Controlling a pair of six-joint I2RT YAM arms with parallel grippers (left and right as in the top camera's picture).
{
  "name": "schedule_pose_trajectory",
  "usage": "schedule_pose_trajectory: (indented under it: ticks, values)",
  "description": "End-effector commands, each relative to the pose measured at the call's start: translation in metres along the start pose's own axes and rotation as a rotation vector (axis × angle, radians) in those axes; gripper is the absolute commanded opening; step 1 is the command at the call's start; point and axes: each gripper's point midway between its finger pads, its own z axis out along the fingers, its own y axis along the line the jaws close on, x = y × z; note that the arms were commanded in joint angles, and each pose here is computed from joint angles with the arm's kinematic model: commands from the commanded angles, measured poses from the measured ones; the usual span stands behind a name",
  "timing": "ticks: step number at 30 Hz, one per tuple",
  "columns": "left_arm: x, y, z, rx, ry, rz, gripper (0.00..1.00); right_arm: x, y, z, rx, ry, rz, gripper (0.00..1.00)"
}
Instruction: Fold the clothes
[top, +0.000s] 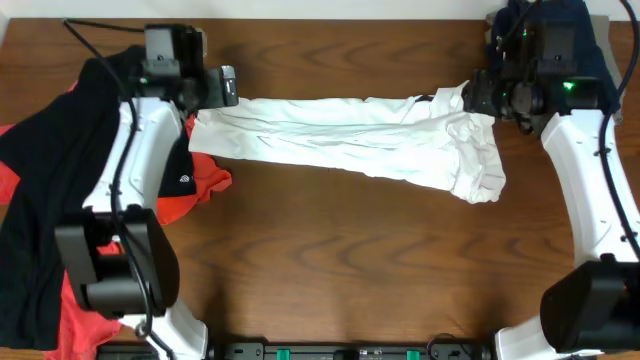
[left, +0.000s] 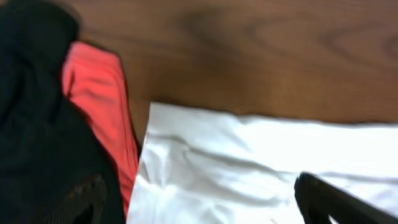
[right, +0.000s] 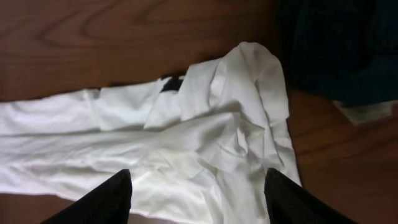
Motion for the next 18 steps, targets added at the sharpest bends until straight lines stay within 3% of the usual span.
schedule_pose_trajectory:
  ticks: [1, 6, 18]
  values:
    - [0.015, 0.004, 0.028, 0.113, 0.125, 0.070, 0.98, 0.008, 0.007, 0.000, -0.004, 0.035, -0.046, 0.67]
    - [0.040, 0.014, 0.059, 0.144, 0.288, 0.135, 0.98, 0.014, 0.006, 0.000, -0.001, 0.056, -0.045, 0.67]
    - [0.054, 0.018, 0.076, 0.149, 0.329, 0.211, 0.98, 0.017, 0.006, 0.000, 0.002, 0.070, -0.043, 0.68]
